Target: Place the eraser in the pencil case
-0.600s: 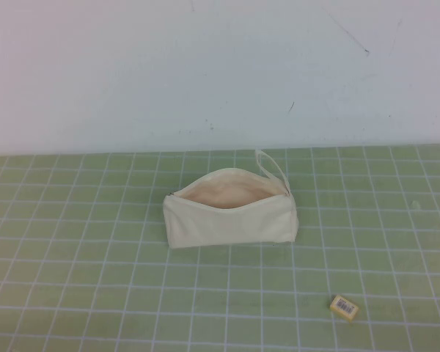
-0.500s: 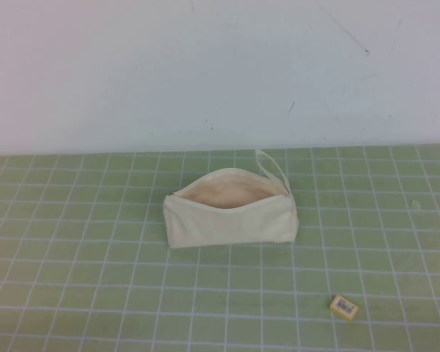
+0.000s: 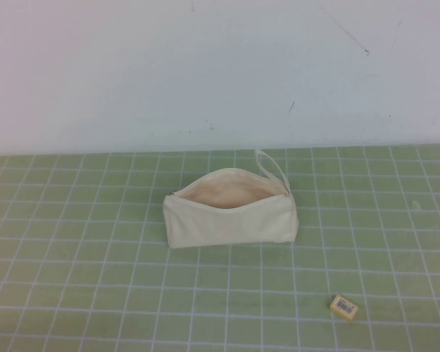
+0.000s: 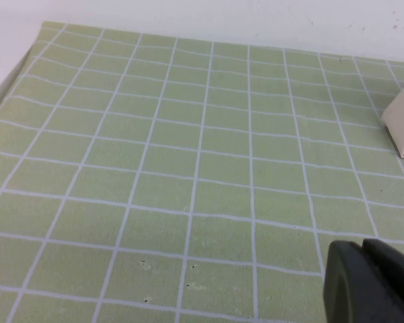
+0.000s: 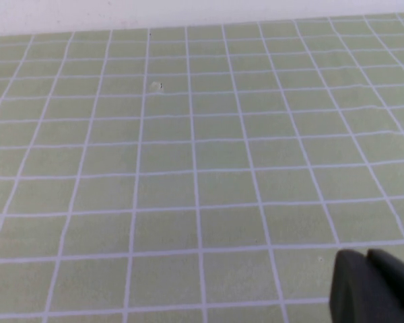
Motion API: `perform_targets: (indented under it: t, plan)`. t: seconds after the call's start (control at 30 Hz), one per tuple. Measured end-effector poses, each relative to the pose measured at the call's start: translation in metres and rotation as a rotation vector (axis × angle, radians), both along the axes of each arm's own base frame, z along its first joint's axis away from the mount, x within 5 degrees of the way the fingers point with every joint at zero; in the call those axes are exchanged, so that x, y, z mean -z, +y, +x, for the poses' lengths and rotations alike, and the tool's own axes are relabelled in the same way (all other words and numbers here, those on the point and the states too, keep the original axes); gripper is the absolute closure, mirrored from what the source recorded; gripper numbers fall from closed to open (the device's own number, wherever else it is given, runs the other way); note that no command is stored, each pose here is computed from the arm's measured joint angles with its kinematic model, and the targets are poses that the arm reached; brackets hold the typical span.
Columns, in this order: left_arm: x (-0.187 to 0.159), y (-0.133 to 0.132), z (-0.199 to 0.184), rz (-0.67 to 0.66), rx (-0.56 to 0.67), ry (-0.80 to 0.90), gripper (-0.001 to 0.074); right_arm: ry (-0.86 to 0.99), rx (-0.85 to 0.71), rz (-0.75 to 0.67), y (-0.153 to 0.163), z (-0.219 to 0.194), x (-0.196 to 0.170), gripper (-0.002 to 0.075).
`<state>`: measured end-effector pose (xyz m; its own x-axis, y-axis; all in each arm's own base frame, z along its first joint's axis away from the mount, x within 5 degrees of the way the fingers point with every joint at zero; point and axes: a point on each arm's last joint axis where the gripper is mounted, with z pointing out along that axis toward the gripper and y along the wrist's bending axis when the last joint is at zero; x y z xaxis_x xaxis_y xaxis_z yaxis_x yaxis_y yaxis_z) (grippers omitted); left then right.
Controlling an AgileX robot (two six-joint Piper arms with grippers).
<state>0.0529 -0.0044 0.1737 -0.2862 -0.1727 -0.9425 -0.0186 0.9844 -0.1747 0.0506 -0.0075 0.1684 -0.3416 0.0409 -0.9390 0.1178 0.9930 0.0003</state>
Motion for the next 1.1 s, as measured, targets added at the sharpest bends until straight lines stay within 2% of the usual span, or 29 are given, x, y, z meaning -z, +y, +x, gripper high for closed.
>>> perform_targets:
  t: [0.1, 0.17, 0.37, 0.43, 0.53, 0.63, 0.73, 0.8, 0.93, 1.1]
  plan:
    - [0.0, 0.0, 0.0, 0.0, 0.0, 0.0, 0.0738, -0.003, 0.001, 0.042, 0.001, 0.0, 0.0, 0.0727]
    - [0.0, 0.0, 0.0, 0.0, 0.0, 0.0, 0.0738, -0.016, 0.007, 0.136, 0.004, 0.0, 0.0, 0.0727]
    - [0.0, 0.0, 0.0, 0.0, 0.0, 0.0, 0.0738, -0.044, 0.047, 0.808, 0.021, 0.002, -0.003, 0.0727]
    - [0.0, 0.0, 0.0, 0.0, 0.0, 0.0, 0.0738, -0.045, 0.047, 0.927, 0.024, 0.002, -0.005, 0.0727]
    - [0.0, 0.0, 0.0, 0.0, 0.0, 0.0, 0.0738, -0.05, 0.049, 0.985, 0.025, 0.002, -0.006, 0.0727]
    - [0.0, 0.0, 0.0, 0.0, 0.0, 0.0, 0.0738, -0.057, 0.047, 0.985, 0.025, 0.002, -0.006, 0.0727]
    - [0.0, 0.0, 0.0, 0.0, 0.0, 0.0, 0.0738, -0.067, 0.011, 0.892, 0.025, 0.002, -0.007, 0.0727]
    - [0.0, 0.0, 0.0, 0.0, 0.0, 0.0, 0.0738, -0.074, -0.043, 0.781, 0.026, 0.001, -0.013, 0.0727]
    - [0.0, 0.0, 0.0, 0.0, 0.0, 0.0, 0.0738, -0.102, -0.206, 0.497, 0.032, -0.005, -0.056, 0.0727]
    - [0.0, 0.0, 0.0, 0.0, 0.0, 0.0, 0.0738, 0.017, -0.371, 0.204, 0.037, 0.0, -0.109, 0.0727]
